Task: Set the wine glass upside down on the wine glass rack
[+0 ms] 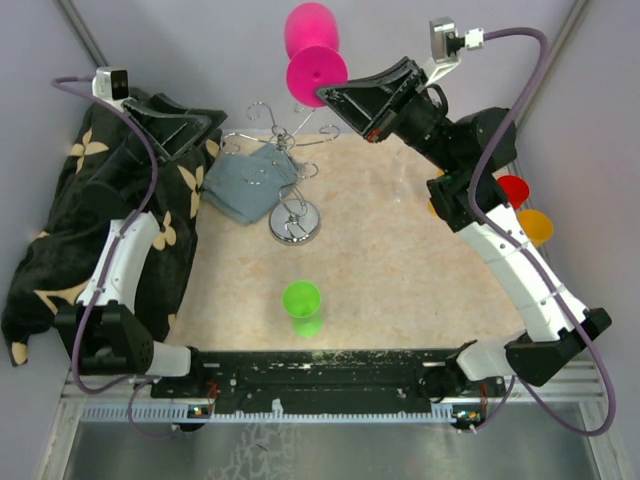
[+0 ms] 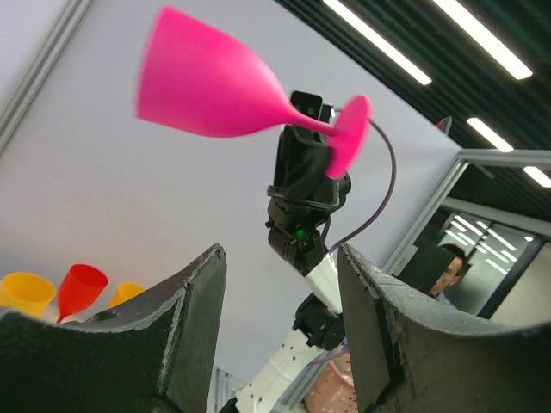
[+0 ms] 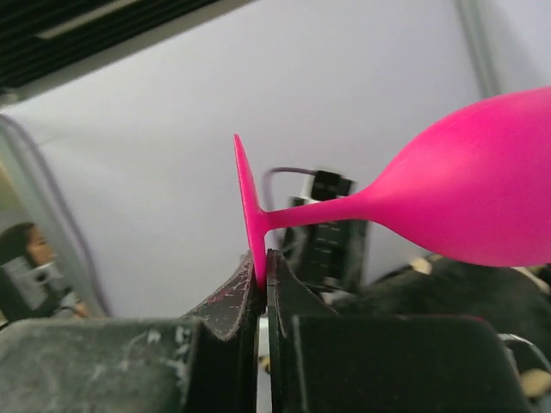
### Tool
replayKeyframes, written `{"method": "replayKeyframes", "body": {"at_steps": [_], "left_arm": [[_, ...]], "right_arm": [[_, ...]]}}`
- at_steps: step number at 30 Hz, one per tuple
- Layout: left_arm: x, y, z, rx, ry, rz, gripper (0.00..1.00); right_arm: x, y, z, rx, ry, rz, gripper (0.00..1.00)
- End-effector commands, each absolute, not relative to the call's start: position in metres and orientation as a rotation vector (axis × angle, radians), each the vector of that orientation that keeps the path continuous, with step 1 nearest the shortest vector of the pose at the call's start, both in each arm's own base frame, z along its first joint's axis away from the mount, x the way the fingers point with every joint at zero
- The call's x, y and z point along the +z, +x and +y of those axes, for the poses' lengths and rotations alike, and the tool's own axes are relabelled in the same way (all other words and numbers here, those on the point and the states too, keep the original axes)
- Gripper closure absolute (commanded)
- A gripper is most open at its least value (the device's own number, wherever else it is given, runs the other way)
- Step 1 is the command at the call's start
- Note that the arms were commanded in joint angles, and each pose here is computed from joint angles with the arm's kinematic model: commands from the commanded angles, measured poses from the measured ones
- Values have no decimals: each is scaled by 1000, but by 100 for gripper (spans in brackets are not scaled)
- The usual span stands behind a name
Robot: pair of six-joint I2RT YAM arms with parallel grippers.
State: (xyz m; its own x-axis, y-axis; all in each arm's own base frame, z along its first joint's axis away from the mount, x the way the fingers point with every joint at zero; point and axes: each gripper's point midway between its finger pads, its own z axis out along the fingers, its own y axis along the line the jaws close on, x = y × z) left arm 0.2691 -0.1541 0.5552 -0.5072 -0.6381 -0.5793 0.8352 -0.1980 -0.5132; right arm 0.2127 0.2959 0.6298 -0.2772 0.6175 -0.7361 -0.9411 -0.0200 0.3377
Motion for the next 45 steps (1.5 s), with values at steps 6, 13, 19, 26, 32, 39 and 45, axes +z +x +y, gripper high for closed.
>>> {"method": "replayKeyframes", "body": {"at_steps": [6, 13, 19, 26, 32, 39, 45], "left_arm": [[544, 260, -162, -1696, 364, 1105, 40], [540, 257, -163, -1663, 363, 1136, 40], [540, 257, -163, -1660, 363, 1138, 40], [537, 259, -163, -1648, 366, 1145, 40], [535, 263, -163, -1630, 362, 1150, 40], [534, 265, -163, -1626, 359, 1156, 40], [532, 265, -164, -1620, 359, 1161, 40]], "right_arm": [[592, 307, 273, 1162, -271, 1186, 100], [561, 364, 260, 1049, -174, 1290, 100], [536, 420, 256, 1044, -123, 1375, 100], [512, 467, 273, 1002, -135, 1450, 100], [498, 488, 289, 1059, -128, 1478, 100], [478, 503, 312, 1181, -142, 1522, 100], [473, 501, 326, 1286, -163, 1542, 100]]}}
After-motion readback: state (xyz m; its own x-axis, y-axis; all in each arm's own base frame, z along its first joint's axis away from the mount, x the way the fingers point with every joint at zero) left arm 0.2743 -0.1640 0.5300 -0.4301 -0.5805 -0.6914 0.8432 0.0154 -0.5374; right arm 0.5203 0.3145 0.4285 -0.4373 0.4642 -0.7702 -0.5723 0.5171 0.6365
